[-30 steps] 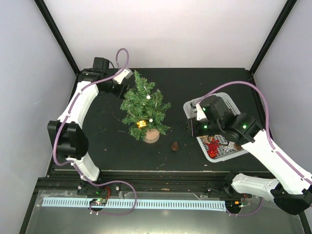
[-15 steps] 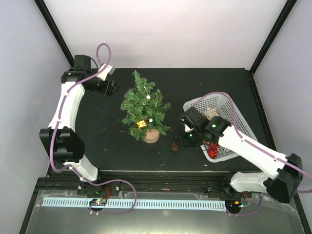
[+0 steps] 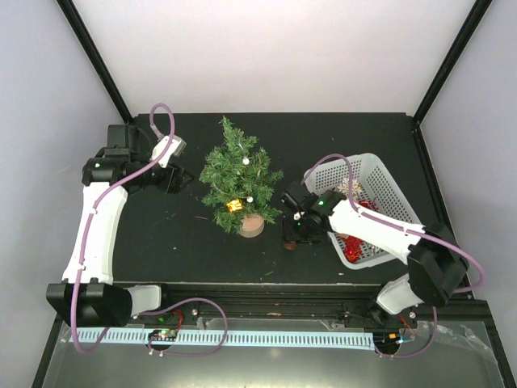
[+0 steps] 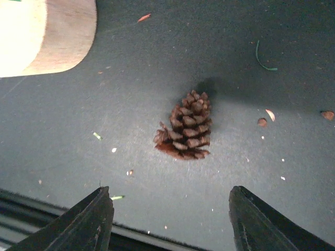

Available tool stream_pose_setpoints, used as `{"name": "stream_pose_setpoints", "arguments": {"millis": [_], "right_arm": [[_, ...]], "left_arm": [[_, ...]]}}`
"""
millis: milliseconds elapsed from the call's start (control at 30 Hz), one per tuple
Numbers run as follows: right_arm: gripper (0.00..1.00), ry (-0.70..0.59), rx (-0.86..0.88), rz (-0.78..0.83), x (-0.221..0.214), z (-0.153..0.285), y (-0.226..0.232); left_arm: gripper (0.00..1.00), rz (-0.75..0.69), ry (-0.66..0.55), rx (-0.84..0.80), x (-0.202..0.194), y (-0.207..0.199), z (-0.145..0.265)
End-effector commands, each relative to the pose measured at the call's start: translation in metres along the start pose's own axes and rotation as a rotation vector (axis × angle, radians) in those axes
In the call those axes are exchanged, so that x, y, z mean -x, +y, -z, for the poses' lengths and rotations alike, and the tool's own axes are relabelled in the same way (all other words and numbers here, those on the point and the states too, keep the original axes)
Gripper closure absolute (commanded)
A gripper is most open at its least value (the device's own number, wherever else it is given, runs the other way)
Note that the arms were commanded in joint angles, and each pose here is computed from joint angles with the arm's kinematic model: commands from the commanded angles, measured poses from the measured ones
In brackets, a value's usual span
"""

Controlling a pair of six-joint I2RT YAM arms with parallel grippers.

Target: Decorate the small christmas tree

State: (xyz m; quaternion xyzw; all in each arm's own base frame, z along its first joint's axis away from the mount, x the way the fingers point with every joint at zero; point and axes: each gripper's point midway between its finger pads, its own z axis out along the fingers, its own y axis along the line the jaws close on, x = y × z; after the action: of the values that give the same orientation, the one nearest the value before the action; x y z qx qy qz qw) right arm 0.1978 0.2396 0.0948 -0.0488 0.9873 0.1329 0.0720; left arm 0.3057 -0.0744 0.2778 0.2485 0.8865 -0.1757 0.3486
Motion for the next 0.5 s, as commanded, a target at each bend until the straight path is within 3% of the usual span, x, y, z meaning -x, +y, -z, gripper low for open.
{"name": "stream_pose_setpoints", "arguments": {"millis": [0,467], "right_arm": [[0.38,-0.021,-0.030,-0.022,0.016,-0.017,0.002],[0.42,0.014,-0.079,-0.047,0.017,-0.050,-0.009]], "left_arm": [[0.36,0.013,0.020,-0.017,-0.011,-0.011,0.007],[0.36,0.015,0.022,-0.023,-0.023,-0.021,0.014]]}}
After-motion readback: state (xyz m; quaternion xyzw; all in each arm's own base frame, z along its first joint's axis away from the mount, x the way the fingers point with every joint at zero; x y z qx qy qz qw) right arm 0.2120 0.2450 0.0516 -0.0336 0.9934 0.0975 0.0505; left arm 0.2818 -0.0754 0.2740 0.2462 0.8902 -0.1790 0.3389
